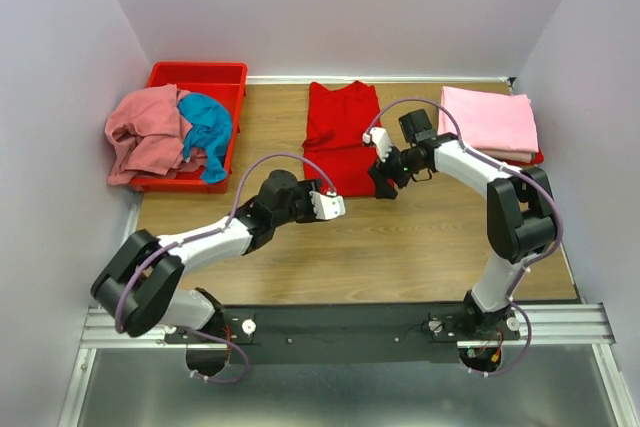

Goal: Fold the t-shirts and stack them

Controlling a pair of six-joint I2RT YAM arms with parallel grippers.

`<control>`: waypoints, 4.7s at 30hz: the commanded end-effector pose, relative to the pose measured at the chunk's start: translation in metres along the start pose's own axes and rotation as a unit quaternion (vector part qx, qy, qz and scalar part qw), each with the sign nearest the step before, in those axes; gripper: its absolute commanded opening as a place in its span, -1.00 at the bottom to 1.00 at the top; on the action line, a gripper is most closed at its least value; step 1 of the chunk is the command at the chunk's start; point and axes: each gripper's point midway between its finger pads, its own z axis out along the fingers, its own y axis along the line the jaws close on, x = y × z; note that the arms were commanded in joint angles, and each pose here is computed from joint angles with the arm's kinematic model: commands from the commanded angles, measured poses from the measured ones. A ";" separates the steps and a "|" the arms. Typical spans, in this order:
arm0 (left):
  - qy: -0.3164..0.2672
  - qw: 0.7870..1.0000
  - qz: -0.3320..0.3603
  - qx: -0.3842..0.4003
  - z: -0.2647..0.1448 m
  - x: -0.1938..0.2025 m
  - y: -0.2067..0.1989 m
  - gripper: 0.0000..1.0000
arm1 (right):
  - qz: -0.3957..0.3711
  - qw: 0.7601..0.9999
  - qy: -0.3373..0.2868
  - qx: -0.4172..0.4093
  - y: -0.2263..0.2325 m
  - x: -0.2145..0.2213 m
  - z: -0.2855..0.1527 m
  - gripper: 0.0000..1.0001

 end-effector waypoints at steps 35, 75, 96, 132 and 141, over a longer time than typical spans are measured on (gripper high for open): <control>0.072 0.984 -0.013 0.160 -0.004 0.005 -0.128 -1.00 | -0.048 0.982 0.110 -0.146 0.093 0.095 -0.038 -0.63; 0.047 0.986 -0.055 0.152 0.052 0.020 -0.044 -1.00 | 0.032 0.994 0.015 -0.104 0.040 0.022 -0.029 -0.81; 0.142 0.989 -0.044 0.017 0.077 0.049 0.023 -0.93 | 0.039 0.993 0.025 -0.105 0.041 0.031 -0.025 -0.81; -0.113 0.993 0.037 -0.008 -0.102 -0.078 -0.018 0.92 | -0.170 0.978 -0.058 -0.110 0.109 0.052 -0.069 0.78; -0.077 0.992 0.054 0.082 -0.097 -0.067 -0.085 0.89 | -0.290 0.945 -0.051 -0.139 0.142 0.090 -0.055 0.99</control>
